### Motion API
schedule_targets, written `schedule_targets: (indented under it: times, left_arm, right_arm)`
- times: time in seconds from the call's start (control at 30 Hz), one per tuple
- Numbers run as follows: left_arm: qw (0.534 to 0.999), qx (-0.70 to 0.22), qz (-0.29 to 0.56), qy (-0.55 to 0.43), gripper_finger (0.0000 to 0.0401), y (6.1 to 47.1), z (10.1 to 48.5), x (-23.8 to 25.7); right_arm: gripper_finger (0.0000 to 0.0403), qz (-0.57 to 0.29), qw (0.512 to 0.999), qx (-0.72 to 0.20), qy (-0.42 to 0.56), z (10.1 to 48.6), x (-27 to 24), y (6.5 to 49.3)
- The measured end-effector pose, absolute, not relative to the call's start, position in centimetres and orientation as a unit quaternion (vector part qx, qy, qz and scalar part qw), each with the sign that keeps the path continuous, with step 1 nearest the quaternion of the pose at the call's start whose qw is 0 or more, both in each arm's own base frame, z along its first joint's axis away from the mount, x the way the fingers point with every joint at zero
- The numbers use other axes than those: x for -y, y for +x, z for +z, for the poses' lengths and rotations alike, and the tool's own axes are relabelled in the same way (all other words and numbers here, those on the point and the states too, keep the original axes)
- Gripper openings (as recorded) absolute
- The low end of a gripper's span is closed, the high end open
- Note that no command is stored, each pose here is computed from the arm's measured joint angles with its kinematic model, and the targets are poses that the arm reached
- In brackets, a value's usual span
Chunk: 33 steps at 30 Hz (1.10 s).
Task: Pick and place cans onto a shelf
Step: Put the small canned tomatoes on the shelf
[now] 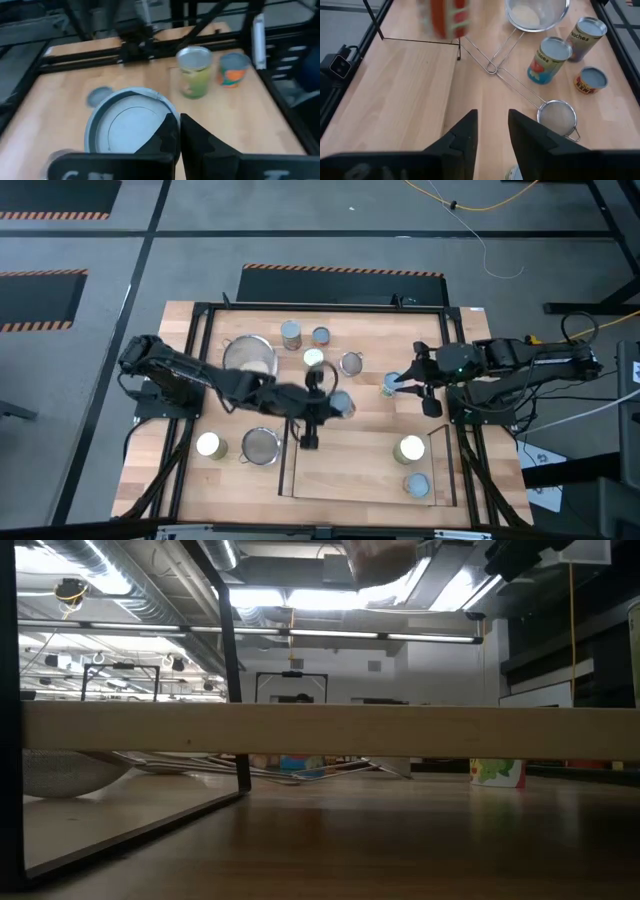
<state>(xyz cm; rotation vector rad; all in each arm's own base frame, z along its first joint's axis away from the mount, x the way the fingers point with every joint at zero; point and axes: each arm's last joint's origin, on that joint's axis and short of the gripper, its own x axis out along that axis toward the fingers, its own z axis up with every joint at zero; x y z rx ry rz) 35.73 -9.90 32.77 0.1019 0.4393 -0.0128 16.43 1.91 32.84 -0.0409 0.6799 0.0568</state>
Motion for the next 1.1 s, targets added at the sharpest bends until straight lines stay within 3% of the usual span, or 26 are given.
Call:
schedule_targets:
  times: [0.37, 0.6, 1.1]
  left_arm:
    - [0.978, -0.199, -0.062, 0.01, 0.0, 39.2, 26.4, 16.6]
    - [0.971, -0.228, -0.066, 0.021, 0.0001, 40.4, 22.7, 17.8]
    - [0.961, -0.264, -0.082, 0.022, 0.0004, 40.5, 21.3, 17.6]
  right_arm:
    - [0.0113, 0.013, 0.94, -0.34, 0.032, 32.6, -2.0, 16.9]
    - [0.0113, 0.005, 0.938, -0.342, 0.054, 32.6, -2.0, 16.9]
    - [0.0113, 0.006, 0.938, -0.342, 0.053, 32.6, -2.0, 16.9]
